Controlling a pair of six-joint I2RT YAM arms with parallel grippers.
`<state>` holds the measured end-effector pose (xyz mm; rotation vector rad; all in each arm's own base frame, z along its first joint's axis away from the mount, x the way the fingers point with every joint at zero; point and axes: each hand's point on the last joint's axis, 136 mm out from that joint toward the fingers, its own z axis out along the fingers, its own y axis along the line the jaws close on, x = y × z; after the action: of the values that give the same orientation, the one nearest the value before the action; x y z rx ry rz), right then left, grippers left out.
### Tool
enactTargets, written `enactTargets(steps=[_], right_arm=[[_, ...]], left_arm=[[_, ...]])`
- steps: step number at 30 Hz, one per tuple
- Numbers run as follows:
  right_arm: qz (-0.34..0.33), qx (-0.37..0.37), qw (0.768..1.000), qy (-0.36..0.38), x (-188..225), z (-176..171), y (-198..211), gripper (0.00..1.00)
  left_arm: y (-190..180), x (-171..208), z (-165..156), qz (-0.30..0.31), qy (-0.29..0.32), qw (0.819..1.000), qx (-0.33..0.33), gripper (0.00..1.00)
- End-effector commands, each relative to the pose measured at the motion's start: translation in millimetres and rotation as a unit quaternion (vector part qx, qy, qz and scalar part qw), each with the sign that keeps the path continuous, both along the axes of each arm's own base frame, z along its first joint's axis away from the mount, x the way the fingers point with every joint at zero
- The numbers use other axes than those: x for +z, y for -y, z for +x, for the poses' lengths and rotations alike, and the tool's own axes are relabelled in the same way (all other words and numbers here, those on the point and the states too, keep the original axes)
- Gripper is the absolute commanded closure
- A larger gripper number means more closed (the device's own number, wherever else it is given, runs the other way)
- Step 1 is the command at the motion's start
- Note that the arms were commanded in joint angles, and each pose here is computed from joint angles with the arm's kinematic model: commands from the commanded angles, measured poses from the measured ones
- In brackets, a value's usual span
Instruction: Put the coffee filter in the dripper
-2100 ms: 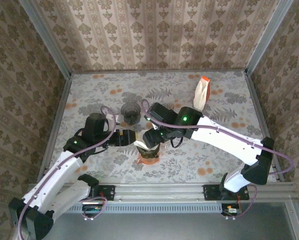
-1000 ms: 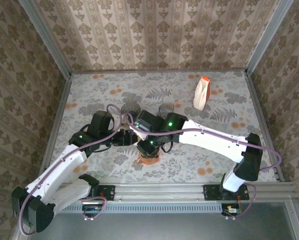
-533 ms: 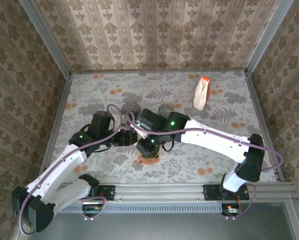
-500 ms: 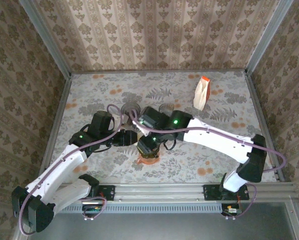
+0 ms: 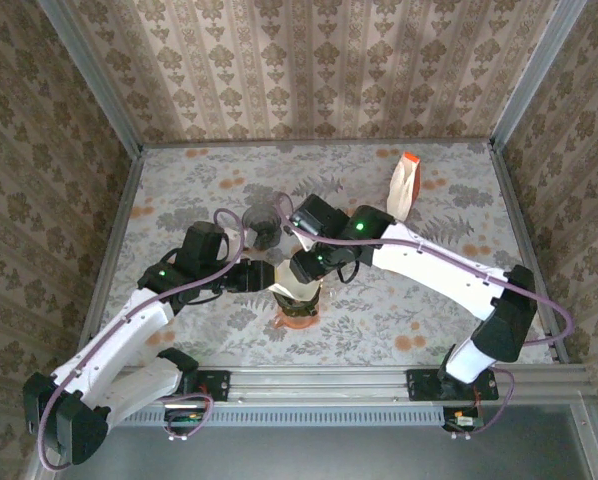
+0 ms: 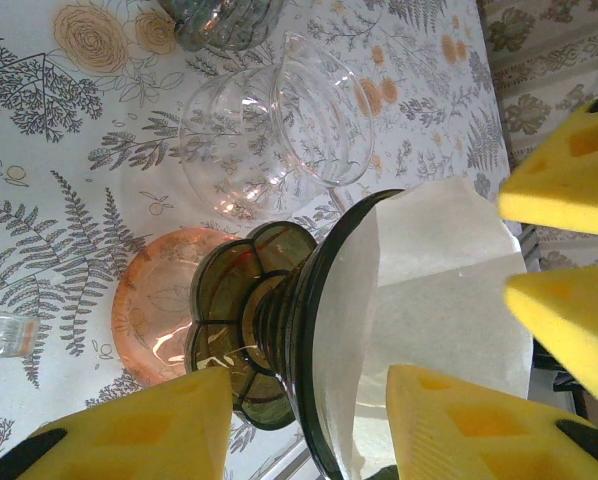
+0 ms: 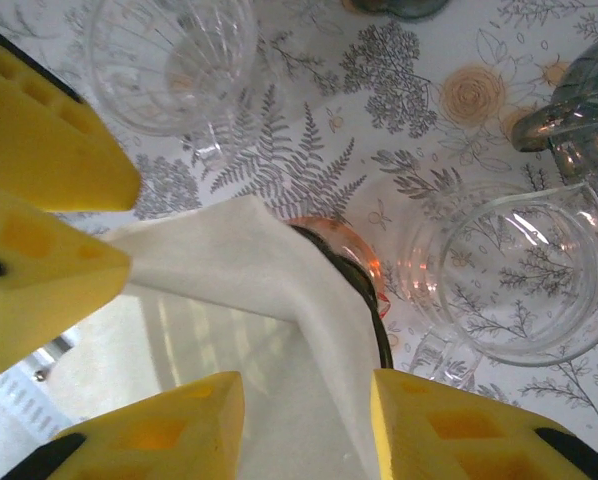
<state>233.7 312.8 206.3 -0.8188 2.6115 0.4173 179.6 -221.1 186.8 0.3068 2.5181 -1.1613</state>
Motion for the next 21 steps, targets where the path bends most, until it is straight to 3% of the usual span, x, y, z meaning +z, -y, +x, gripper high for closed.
enactTargets(steps=[1,9,11,16,21], right_arm=[[-0.025,0.000,1.000,0.008,0,3,5,0.64],[-0.043,0.009,0.999,0.020,0,2,4,0.78],[-0.049,0.009,0.999,0.021,-2,2,5,0.78],[-0.037,0.014,0.997,0.064,17,2,-2,0.63],[-0.006,0.030,0.999,0.040,14,-12,-15,0.65]], left_arm=[[3,6,-2,-0.005,0.014,1.000,-0.014,0.54],[4,4,-1,-0.006,0.014,1.000,-0.014,0.54],[4,3,-2,-0.005,0.012,1.000,-0.014,0.54],[4,1,-2,-0.006,0.011,1.000,-0.014,0.55],[4,-1,-2,-0.007,0.009,1.000,-0.013,0.55]])
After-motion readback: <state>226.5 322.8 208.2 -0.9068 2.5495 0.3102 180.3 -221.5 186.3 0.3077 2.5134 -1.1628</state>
